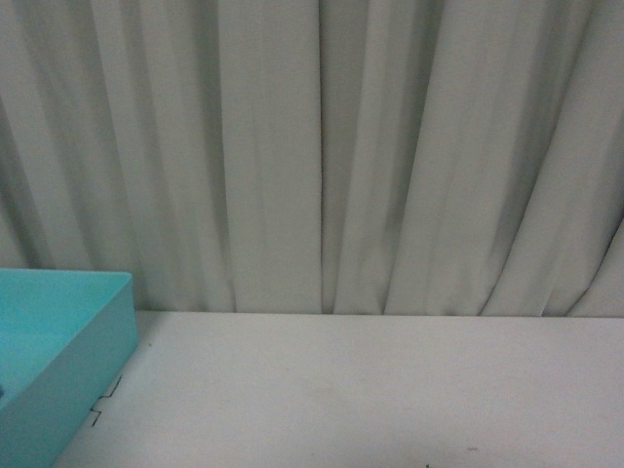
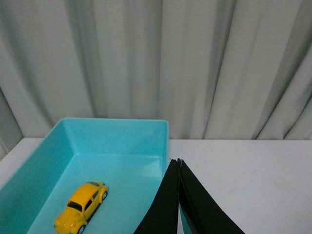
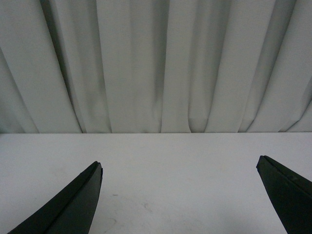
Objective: Wind up and store yellow beetle toy
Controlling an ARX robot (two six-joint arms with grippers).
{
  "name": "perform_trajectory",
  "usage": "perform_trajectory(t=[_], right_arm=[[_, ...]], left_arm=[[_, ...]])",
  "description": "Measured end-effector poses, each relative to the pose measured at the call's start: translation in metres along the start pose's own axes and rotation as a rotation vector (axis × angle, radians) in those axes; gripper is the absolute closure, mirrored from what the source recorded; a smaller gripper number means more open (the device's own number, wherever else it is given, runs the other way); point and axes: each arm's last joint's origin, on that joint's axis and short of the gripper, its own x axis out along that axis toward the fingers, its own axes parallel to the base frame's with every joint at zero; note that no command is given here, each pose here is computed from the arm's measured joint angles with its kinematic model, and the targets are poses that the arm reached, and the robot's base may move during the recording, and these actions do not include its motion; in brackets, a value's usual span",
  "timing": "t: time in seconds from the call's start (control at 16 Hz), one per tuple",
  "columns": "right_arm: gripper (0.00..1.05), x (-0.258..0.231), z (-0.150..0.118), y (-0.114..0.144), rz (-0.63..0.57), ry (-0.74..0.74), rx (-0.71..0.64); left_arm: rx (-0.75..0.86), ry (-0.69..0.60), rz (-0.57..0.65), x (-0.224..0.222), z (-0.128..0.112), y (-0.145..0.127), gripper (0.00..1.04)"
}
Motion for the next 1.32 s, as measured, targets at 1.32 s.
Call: perform_trajectory(t=[1.32], right_arm=[[0.07,0.000,0.000,0.000,0.000,0.000,0.000]], left_arm=[[0.000,0.021,0.005,-0.047,-0.013,0.000,1.03]])
